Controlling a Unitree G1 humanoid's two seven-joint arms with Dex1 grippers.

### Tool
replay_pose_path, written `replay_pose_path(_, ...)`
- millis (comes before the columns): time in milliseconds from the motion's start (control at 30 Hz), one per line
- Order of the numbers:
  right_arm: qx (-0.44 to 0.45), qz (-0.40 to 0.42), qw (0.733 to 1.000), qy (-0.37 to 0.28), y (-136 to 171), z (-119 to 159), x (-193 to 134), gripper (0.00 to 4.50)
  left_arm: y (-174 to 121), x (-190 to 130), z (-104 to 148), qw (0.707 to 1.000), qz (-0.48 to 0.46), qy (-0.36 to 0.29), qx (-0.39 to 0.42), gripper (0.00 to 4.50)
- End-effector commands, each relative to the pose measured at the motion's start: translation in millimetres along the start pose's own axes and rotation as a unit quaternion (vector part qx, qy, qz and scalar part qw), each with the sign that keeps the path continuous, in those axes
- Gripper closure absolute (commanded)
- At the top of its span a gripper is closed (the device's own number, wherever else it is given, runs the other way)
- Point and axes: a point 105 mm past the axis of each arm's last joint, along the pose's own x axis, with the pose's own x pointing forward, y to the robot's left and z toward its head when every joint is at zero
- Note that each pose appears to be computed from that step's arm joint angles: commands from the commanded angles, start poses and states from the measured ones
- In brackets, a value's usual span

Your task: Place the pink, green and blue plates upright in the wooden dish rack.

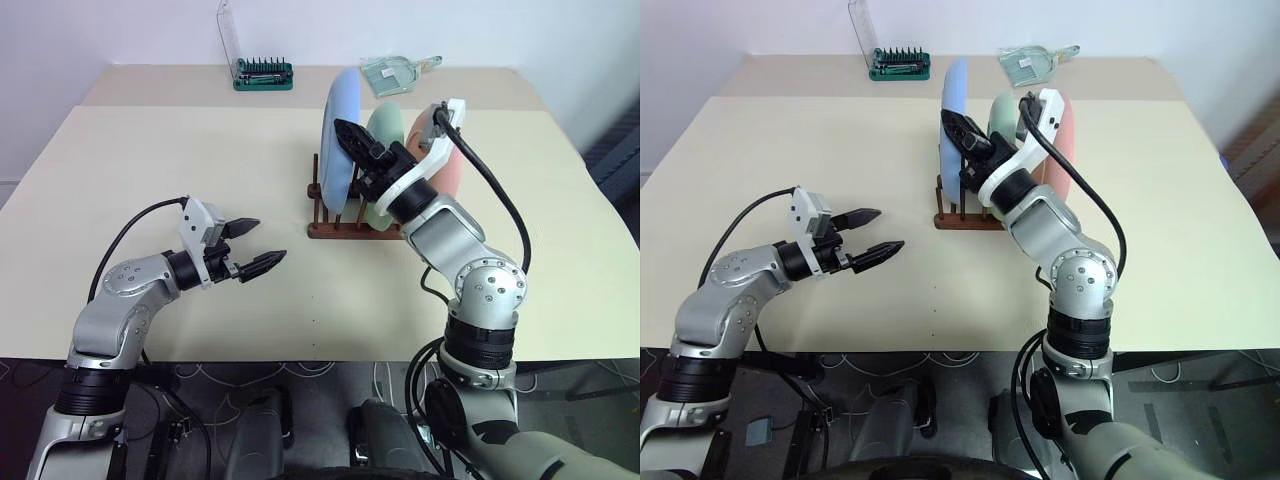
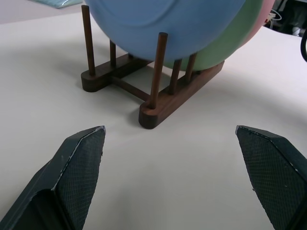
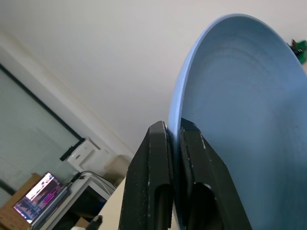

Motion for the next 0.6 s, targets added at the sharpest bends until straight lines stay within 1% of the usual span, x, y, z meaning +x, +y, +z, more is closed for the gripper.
replay_pose_path(33, 0.004, 0.005, 1.000, -0.005, 2.8, 3.2, -0.1, 3.53, -1.4, -0.9, 6.0, 1.000, -0.001, -0.012, 0.013, 0.00)
replay_pose_path(67, 0.004, 0.004, 1.000, -0.004, 2.4, 2.8, 0.0, 3.01, -1.4, -0.8, 6.1, 1.000, -0.001, -0.012, 0.013, 0.00)
replay_pose_path(133, 0.002, 0.001, 1.000, -0.002, 1.6, 2.1, 0.2, 2.13, -1.6, -0.9, 5.8, 1.000, -0.001, -0.012, 0.013, 0.00)
replay_pose_path(167, 0.000, -0.001, 1.000, -0.001, 1.3, 2.0, 0.2, 1.55, -1.6, -0.9, 5.7, 1.000, -0.001, -0.012, 0.013, 0.00)
replay_pose_path(267, -0.026, 0.005, 1.000, -0.002, 4.8, 5.0, 0.9, 0.12, -1.8, -0.9, 5.6, 1.000, 0.000, -0.012, 0.013, 0.00)
replay_pose_path(300, -0.043, 0.007, 0.999, -0.001, 6.3, 6.6, 1.3, 0.05, -1.8, -0.6, 5.7, 1.000, 0.000, -0.012, 0.013, 0.00)
replay_pose_path(433, -0.154, 0.029, 0.988, 0.004, 19.3, 17.3, 1.8, 0.05, -2.6, -0.5, 6.0, 1.000, 0.000, -0.013, 0.012, 0.00)
replay_pose_path(567, -0.298, 0.064, 0.952, 0.013, 36.0, 32.4, -3.8, 0.05, -2.5, -0.7, 6.5, 1.000, 0.000, -0.014, 0.011, 0.00)
replay_pose_path(600, -0.320, 0.081, 0.944, 0.014, 42.8, 35.8, -7.4, 0.05, -2.4, -0.8, 6.5, 1.000, 0.001, -0.014, 0.011, 0.00)
